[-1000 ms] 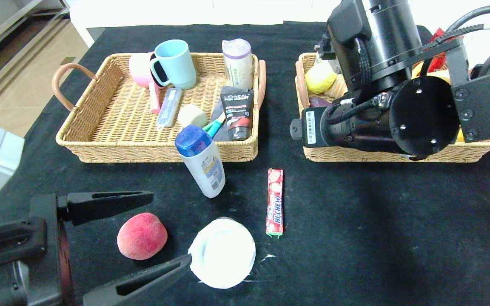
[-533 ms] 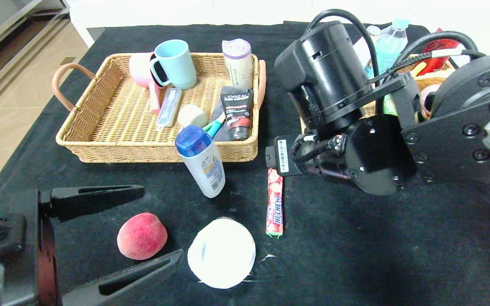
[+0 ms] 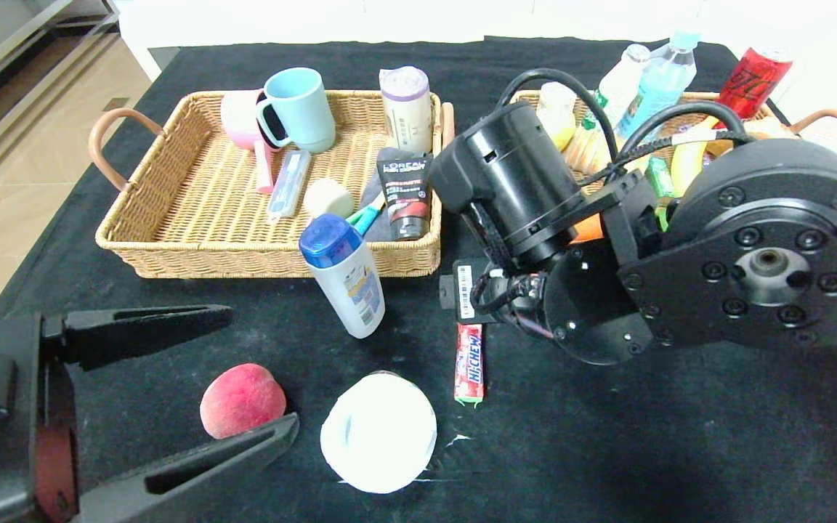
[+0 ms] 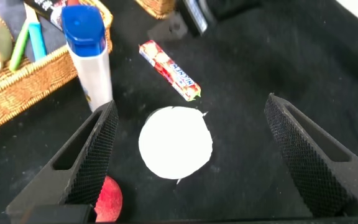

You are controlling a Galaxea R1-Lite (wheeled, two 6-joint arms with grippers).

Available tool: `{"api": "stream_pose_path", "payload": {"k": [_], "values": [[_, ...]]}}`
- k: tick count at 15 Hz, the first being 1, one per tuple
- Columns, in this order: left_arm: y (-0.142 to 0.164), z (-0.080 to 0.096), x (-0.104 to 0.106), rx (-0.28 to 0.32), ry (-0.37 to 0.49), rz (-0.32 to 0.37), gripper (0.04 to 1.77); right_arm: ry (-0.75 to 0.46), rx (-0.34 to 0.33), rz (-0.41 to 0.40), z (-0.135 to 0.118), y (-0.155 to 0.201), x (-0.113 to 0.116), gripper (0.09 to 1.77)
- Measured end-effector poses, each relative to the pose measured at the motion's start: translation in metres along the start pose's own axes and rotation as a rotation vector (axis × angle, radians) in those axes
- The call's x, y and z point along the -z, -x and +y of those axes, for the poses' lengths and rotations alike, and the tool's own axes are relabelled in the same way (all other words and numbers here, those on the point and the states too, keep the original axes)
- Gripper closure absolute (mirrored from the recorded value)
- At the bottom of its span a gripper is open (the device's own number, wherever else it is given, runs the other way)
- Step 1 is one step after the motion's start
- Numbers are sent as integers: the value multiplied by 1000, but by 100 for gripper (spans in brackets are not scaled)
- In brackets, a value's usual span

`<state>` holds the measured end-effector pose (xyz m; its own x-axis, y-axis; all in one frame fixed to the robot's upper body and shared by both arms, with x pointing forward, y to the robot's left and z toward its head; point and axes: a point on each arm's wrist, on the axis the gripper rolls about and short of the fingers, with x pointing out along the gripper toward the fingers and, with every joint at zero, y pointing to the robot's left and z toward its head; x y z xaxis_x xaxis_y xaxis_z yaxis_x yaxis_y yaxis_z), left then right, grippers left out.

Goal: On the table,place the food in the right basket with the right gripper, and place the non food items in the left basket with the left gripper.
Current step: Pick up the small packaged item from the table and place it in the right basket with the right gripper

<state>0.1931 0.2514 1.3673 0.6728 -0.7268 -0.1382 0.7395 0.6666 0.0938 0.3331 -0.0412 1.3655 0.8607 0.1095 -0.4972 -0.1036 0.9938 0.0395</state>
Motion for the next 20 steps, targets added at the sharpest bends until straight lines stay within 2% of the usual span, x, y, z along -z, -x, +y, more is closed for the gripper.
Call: {"api": "stream_pose_path", "payload": {"k": [12,20], "values": [[12,-2,-6,-1,-17,-45,9,81,62,61,20,-28,36,16],[11,-3,-5,10,-18,-41,9,97,68,72,25,-34,43,16]]}}
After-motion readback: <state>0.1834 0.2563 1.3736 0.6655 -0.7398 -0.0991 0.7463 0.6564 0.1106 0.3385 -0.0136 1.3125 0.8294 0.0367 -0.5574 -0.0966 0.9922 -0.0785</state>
